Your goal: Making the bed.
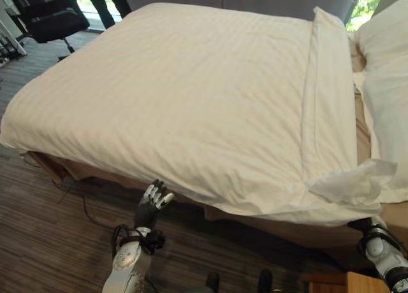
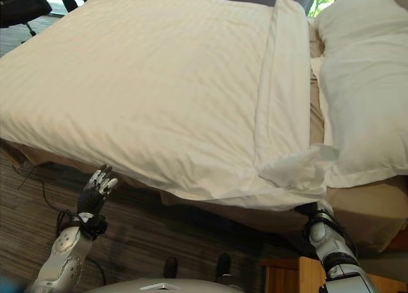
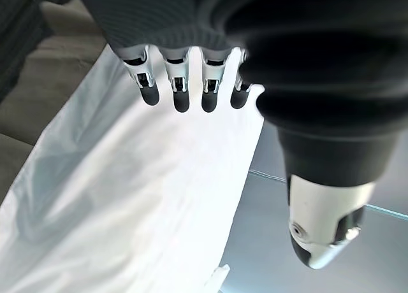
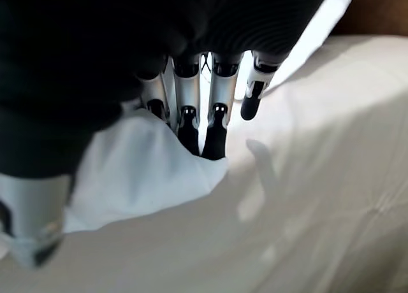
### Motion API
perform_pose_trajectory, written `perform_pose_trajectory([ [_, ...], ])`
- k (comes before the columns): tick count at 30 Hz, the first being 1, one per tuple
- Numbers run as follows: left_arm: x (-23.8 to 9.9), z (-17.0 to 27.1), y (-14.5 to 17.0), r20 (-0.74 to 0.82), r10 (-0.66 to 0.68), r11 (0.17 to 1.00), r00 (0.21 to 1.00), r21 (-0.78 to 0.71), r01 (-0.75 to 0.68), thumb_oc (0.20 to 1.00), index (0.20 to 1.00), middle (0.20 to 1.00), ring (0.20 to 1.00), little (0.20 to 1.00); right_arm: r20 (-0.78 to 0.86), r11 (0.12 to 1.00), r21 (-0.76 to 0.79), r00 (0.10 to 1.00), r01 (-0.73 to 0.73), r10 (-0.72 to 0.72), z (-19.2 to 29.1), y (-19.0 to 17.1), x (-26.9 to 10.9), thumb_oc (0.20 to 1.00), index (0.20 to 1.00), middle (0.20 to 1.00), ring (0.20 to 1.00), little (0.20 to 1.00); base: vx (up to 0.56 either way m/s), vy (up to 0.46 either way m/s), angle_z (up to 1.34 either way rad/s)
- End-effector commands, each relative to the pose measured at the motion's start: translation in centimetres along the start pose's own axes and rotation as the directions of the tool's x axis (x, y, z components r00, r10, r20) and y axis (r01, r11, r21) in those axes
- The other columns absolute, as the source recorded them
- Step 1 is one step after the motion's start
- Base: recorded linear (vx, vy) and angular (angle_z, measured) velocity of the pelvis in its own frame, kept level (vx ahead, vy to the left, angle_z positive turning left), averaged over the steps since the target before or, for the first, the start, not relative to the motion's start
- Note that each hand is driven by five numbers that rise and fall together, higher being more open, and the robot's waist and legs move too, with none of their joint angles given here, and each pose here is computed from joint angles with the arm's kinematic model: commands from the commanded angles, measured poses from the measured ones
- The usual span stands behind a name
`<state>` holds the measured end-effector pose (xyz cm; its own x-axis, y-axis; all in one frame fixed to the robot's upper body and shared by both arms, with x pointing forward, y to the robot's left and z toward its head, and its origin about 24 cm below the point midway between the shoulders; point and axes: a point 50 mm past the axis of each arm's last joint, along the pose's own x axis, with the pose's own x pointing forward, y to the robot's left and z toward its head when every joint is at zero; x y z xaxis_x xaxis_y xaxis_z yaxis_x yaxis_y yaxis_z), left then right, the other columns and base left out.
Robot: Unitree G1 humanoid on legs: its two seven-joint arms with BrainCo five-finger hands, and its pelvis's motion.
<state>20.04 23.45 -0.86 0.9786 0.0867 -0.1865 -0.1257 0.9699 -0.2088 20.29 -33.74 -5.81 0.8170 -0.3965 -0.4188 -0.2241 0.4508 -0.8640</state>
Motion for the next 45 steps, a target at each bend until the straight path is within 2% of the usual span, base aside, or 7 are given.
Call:
perform_pose_trajectory([
  [1,0.9,1.6,0.6,0.098,0.018,0.999,0.995,0.041,-0.022,1.0,1.0,1.0,1.0,1.0,-0.552,0.815,-0.125,0.722,-0.566,0.417,-15.0,7.2,-12.6,1.0,1.0,1.0,1.0,1.0,0.04,0.005,0.01],
  [24,-0.1,1.4,2.1,0.083,0.078,0.995,0.993,0.062,-0.084,1.0,1.0,1.0,1.0,1.0,-0.207,0.934,-0.357,0.972,0.028,-0.109,-10.4,-8.5,-5.0,1.0,1.0,1.0,1.0,1.0,0.01,0.013,-0.27],
  [28,-0.3,1.1,2.0,0.079,0.095,0.994,0.992,0.042,-0.098,1.0,1.0,1.0,1.0,1.0,-0.224,0.949,0.048,0.929,0.312,-0.295,-9.1,-9.7,-4.5,1.0,1.0,1.0,1.0,1.0,0.01,0.005,-0.01],
  [31,-0.4,0.6,1.9,0.064,0.127,0.992,0.99,0.001,-0.127,1.0,1.0,1.0,1.0,1.0,-0.252,0.684,0.528,0.862,0.503,-0.44,-6.8,-10.8,-4.1,1.0,1.0,1.0,1.0,1.0,0.0,0.0,0.0],
  [33,-0.4,0.0,1.7,0.039,0.143,0.99,0.989,-0.022,-0.142,1.0,1.0,1.0,1.0,1.0,-0.172,0.437,0.792,0.843,0.427,-0.51,-3.3,-11.4,-3.7,1.0,1.0,1.0,1.0,1.0,0.0,0.0,0.0],
  [39,-0.5,-0.7,0.7,0.003,0.088,0.996,0.996,-0.03,-0.088,1.0,1.0,1.0,1.0,1.0,0.213,0.171,0.975,0.81,-0.141,-0.546,7.6,-11.3,-3.5,1.0,1.0,1.0,1.0,1.0,-0.04,0.005,-0.12],
  [45,-0.3,-0.9,-0.4,-0.015,0.019,0.999,1.0,-0.033,-0.02,1.0,1.0,1.0,1.0,1.0,0.462,0.178,0.886,0.792,-0.428,-0.398,15.1,-8.8,-2.8,1.0,1.0,1.0,1.0,1.0,-0.04,-0.013,-0.02],
])
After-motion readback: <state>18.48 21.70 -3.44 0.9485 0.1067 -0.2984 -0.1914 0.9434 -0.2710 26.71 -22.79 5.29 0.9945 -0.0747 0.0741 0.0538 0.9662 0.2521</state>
